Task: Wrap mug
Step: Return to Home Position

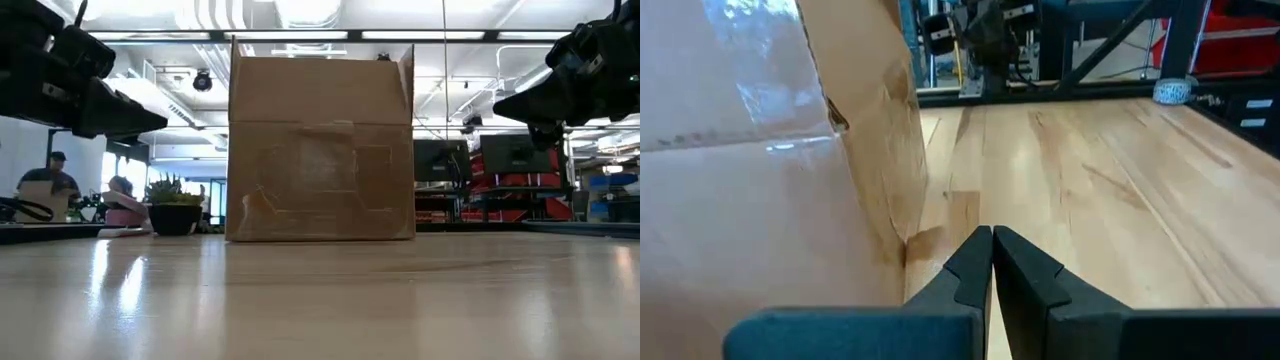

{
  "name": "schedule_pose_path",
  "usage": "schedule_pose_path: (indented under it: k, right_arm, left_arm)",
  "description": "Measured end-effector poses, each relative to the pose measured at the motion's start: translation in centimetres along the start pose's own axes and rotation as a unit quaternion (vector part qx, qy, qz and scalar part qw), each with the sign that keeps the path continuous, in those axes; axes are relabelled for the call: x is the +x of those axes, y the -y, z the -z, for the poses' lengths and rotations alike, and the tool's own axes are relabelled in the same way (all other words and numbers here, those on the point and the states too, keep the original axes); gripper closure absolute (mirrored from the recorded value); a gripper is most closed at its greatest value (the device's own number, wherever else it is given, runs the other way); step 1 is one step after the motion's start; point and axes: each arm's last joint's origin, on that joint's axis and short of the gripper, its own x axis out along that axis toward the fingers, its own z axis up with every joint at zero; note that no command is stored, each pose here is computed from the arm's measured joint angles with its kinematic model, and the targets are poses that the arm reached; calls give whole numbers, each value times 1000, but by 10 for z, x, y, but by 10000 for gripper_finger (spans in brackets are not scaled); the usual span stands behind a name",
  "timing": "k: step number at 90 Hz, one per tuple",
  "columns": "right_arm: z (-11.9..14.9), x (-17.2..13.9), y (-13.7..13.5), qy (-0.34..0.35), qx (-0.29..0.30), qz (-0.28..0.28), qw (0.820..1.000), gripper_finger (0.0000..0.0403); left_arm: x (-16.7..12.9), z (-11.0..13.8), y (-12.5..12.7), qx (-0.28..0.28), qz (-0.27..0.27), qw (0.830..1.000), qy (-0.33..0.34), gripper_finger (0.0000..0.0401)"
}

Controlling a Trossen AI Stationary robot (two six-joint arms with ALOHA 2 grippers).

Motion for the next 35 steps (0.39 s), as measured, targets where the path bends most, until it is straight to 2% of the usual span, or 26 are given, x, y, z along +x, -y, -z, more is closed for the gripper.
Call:
schedule_pose_path:
  k: [35]
  right_arm:
    - [0,0,0,0,0,0,1000,394]
  left_arm:
    - [3,4,1,5,1,1000,-21,401]
